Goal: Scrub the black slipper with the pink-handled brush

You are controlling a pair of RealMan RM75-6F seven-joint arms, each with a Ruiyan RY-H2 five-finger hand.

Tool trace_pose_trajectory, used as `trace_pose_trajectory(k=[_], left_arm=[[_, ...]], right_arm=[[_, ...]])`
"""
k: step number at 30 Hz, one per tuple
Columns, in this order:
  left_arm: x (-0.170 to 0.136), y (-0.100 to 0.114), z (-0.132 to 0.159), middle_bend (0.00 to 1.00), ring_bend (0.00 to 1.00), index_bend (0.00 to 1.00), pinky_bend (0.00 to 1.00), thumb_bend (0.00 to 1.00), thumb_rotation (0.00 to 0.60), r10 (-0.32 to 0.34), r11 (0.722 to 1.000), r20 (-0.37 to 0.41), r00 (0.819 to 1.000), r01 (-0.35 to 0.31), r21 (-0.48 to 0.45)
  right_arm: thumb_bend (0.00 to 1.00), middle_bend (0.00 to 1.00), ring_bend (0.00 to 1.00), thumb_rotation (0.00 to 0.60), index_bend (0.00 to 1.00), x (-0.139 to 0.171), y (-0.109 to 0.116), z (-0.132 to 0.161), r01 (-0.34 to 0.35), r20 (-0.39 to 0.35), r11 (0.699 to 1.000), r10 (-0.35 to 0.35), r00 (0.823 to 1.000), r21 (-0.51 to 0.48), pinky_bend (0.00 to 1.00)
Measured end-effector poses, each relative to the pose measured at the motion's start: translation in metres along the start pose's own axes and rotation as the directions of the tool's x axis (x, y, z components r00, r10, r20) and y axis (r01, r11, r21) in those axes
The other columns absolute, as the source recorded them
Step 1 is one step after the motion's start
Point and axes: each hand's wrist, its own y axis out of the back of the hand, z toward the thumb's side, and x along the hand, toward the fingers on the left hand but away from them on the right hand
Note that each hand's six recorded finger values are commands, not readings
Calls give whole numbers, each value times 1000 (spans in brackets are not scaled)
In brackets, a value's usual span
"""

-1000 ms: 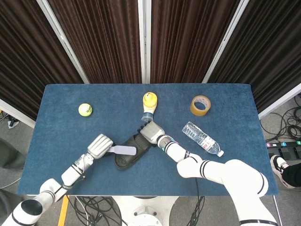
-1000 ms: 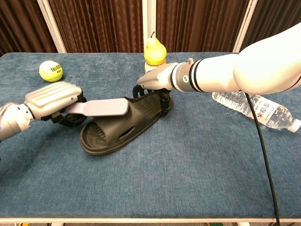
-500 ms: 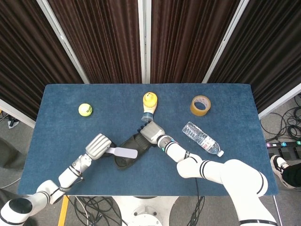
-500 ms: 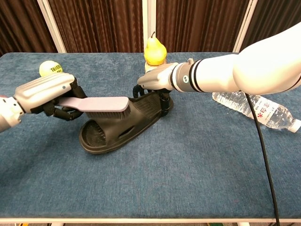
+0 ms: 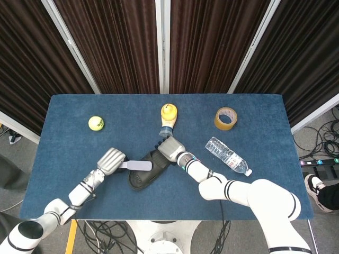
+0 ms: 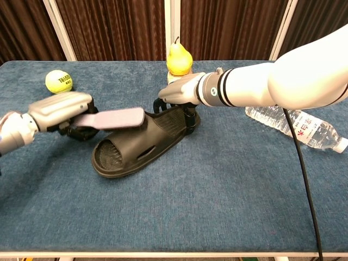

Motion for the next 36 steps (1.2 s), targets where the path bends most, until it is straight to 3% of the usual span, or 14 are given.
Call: trace_pose_trajectory(k=[8,13,18,21,27,32,36], left_arm=[[-25,-8,16,1000,1000,1000,1000,599,600,-33,999,81,996,32,11],[-32,3,22,1000,1000,1000,1000,600,600,-17,1000,102,995,17,-3],[-21,29,7,1000,1000,1000,1000,599,600,62,997,25,998,-61,-39],[-11,36,-5,1000,1000,1000,1000,599,600,72,996,-34,997,-74,-58],[-1,21,-22,1000,1000,1000,1000,600,600,3,1000,-93,996,-4,-9],[-12,2,-15,1000,1000,1000,1000,599,600,-65,997,-57,996,67,29],[-23,-1,-6,1000,1000,1000,1000,599,600,-79,996,-19,997,79,28]], right_arm=[[275,367,199,600,482,0,-1,1,0,-4,1000,0,1000,-4,206],[273,367,199,600,481,1,1,1,4,-4,1000,-5,1000,-7,206],[272,367,199,600,481,2,0,0,4,-4,1000,-4,1000,-3,206],[272,367,199,600,481,2,1,1,6,-6,1000,-6,1000,-4,206],[272,367,199,600,482,3,2,2,7,-8,1000,-7,1000,-3,206],[272,367,199,600,481,3,1,0,4,-3,1000,-4,1000,-1,206],[272,366,199,600,481,3,0,1,3,-4,1000,-3,1000,-2,207]])
